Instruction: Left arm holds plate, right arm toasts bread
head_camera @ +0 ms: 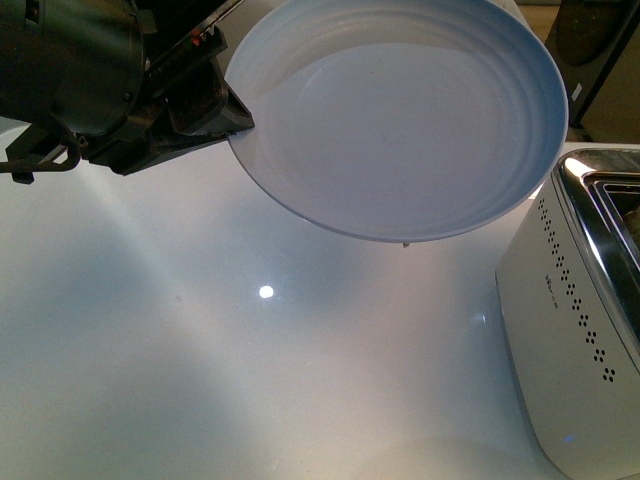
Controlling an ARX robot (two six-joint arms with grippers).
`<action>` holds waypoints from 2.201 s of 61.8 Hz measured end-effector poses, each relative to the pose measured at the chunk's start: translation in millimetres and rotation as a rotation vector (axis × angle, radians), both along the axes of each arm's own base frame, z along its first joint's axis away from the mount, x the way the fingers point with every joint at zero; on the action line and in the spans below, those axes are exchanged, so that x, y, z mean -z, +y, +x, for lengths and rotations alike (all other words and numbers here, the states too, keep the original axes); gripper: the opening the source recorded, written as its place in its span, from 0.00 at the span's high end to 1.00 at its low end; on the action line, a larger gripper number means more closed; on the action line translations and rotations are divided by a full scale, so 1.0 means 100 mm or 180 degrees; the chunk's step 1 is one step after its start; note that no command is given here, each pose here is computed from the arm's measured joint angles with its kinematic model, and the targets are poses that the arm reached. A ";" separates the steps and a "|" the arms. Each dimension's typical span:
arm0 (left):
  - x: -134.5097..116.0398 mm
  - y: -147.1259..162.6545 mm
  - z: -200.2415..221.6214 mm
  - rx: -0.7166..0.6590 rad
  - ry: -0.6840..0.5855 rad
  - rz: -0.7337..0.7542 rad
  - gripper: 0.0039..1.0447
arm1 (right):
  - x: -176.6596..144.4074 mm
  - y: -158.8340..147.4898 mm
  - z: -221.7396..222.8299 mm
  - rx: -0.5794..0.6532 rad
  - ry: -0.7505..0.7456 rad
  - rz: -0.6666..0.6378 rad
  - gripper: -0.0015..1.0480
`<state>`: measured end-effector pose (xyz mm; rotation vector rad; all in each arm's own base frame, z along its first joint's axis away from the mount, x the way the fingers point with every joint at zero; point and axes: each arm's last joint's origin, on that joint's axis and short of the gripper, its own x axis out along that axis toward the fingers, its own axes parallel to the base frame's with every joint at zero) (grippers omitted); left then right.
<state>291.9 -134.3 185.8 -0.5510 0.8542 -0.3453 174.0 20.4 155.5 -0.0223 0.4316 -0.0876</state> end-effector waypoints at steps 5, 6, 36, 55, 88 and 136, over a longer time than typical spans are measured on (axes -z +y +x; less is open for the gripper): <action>0.00 0.00 0.00 0.0000 0.0000 0.0000 0.97 | 0.13 0.03 0.02 -0.0024 0.0097 0.0013 0.97; 0.00 0.00 0.00 0.0000 0.0000 0.0000 0.97 | 0.16 0.03 0.02 -0.0024 0.0115 0.0019 0.97; 0.00 0.00 0.00 0.0001 0.0000 -0.0001 0.97 | 0.39 0.05 -0.01 -0.0024 0.0355 0.0103 0.67; 0.00 0.00 0.00 0.0000 0.0000 0.0000 0.97 | -0.27 -0.06 -0.28 -0.0062 -0.0322 0.0216 0.19; 0.00 0.00 0.00 0.0004 -0.0003 -0.0004 0.97 | -0.47 -0.20 -0.58 -0.0275 -0.1353 0.0112 0.61; -0.01 -0.01 0.00 0.0005 -0.0006 -0.0004 0.97 | -0.16 -0.20 -0.77 -0.0288 -0.1389 0.0091 0.98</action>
